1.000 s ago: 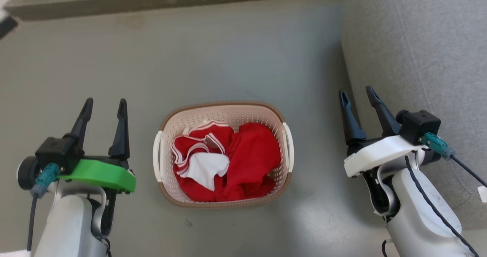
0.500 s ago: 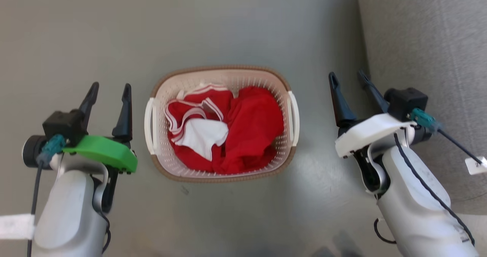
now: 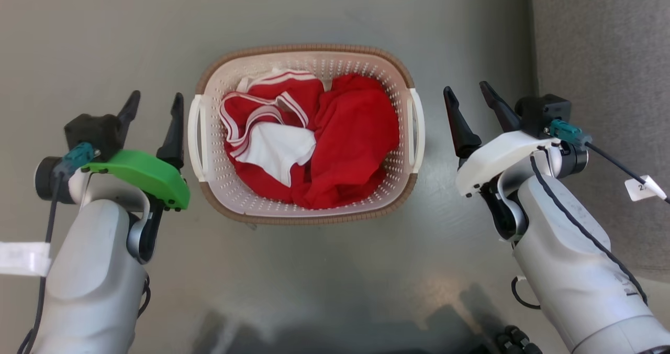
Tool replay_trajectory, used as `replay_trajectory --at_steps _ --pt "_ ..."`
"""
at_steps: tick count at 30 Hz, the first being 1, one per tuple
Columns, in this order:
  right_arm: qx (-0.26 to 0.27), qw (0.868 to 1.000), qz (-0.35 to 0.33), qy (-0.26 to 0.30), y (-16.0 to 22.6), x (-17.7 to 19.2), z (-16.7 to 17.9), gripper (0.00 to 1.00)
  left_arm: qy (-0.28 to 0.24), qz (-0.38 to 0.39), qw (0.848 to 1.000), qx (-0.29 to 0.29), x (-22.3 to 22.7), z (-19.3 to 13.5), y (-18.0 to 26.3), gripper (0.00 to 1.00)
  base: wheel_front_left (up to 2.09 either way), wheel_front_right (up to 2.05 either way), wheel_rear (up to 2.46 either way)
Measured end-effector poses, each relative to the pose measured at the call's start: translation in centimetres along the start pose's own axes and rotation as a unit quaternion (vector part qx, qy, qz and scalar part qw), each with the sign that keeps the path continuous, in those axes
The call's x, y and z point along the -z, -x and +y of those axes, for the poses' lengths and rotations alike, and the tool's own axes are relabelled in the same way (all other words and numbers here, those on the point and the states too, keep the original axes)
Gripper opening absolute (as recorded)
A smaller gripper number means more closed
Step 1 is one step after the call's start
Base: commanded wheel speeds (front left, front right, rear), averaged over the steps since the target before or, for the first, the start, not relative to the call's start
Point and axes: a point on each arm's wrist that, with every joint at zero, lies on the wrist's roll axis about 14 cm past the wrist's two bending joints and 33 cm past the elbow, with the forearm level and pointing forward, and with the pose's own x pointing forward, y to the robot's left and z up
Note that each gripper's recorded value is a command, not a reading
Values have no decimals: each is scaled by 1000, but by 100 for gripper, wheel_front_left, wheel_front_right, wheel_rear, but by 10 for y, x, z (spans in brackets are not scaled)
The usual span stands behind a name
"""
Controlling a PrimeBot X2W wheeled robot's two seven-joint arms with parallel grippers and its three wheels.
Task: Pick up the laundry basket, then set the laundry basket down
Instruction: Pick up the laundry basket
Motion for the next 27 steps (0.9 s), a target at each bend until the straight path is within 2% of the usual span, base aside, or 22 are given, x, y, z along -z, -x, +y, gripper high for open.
replay_trajectory --at_steps 13,20,27 --pt "-10 997 69 -34 -29 45 0 100 15 102 995 7 63 4 -24 100 0 0 0" --pt "-26 990 128 -49 -36 79 7 100 36 139 990 1 88 11 -35 100 0 0 0" --pt "-33 986 151 -61 -47 95 11 100 34 181 983 7 114 12 -40 100 0 0 0"
